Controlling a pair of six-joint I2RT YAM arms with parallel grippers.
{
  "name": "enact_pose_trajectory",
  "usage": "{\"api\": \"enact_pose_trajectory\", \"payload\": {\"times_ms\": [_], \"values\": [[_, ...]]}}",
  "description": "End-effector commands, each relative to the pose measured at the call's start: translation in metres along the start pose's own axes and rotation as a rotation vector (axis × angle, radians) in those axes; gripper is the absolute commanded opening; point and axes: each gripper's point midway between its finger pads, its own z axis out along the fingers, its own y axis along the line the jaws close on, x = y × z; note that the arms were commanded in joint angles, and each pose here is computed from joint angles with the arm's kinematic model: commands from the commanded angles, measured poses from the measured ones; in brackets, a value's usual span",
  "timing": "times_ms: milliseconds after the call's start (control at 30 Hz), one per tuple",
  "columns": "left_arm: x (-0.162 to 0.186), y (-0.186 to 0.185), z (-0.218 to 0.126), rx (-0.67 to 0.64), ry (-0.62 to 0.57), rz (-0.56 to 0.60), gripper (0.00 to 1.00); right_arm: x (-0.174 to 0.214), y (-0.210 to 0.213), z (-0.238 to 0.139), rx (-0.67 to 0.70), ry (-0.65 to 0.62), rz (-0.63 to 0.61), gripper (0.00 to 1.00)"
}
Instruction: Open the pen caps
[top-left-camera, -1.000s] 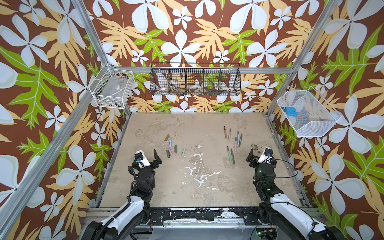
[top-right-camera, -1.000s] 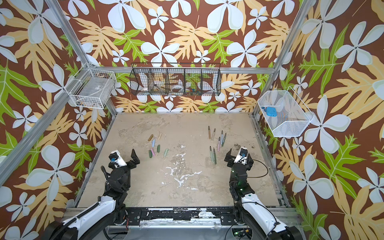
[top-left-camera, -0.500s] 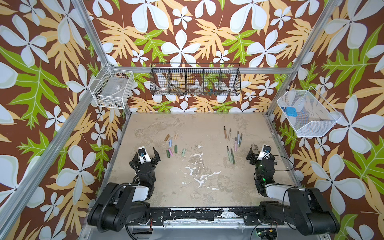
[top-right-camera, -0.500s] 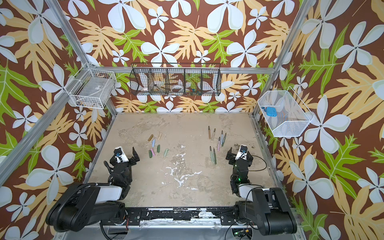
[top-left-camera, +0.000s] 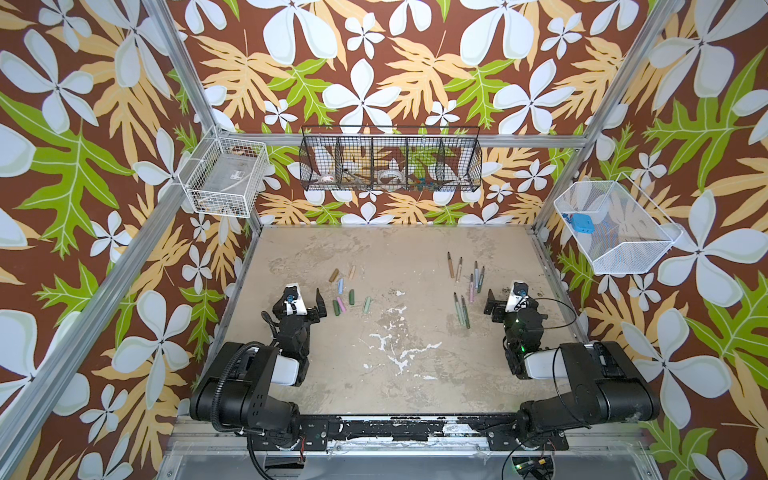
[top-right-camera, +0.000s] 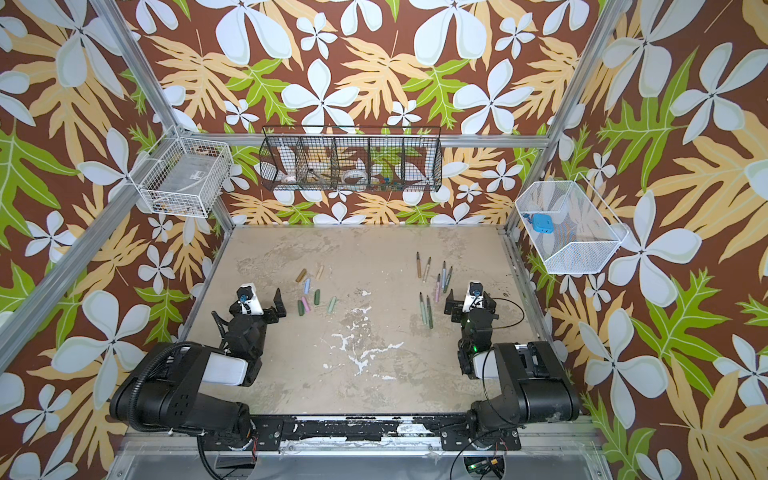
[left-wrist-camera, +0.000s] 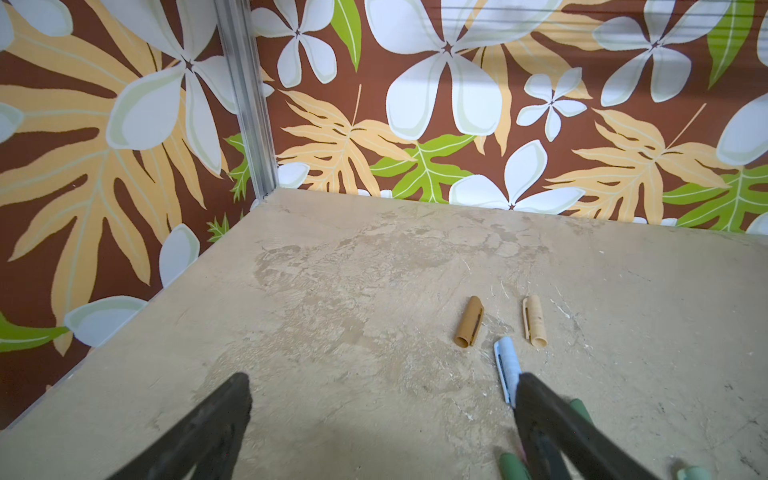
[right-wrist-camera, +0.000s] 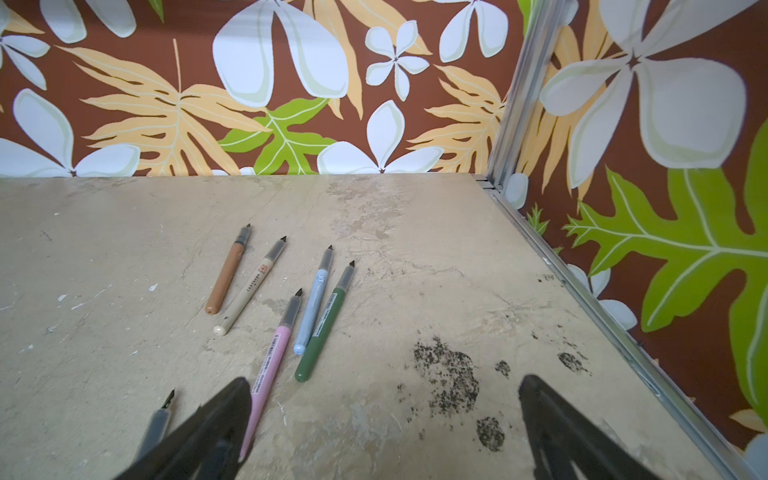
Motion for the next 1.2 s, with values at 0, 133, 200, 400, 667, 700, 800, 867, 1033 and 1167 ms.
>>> {"api": "enact_pose_trajectory", "payload": {"times_ms": [0,133,200,400,667,700,800,867,1033,1167], "values": [[-0.005,-0.005,0.000,0.032,-0.020,-0.020,1.00,-0.005,0.009,0.001,-0.053,-0.016,-0.018,1.00],[-0.005,-0.004,0.000,0.031,-0.020,-0.019,1.00,-0.006,0.009,0.000,-0.052,-0.021,-0.019,1.00],[-0.005,-0.004,0.000,0.030,-0.020,-0.019,1.00,-0.006,0.009,0.000,-0.052,-0.022,-0.018,1.00],[-0.005,-0.004,0.000,0.031,-0.020,-0.019,1.00,-0.005,0.009,0.000,-0.051,-0.019,-0.019,0.99],[-0.005,-0.004,0.000,0.031,-0.021,-0.019,1.00,-0.005,0.009,0.000,-0.051,-0.019,-0.019,1.00],[-0.006,-0.004,-0.001,0.032,-0.022,-0.020,1.00,-0.005,0.009,0.000,-0.050,-0.019,-0.019,1.00],[-0.005,-0.004,-0.001,0.031,-0.021,-0.018,1.00,-0.005,0.009,0.000,-0.052,-0.019,-0.019,1.00],[-0.005,-0.004,-0.001,0.031,-0.021,-0.018,1.00,-0.005,0.009,0.000,-0.051,-0.019,-0.019,1.00],[-0.004,-0.015,0.000,0.090,-0.012,0.004,1.00,-0.005,0.009,0.000,-0.051,-0.019,-0.019,1.00],[-0.004,-0.014,-0.001,0.088,-0.015,0.002,1.00,-0.006,0.009,0.000,-0.051,-0.020,-0.019,1.00]]}}
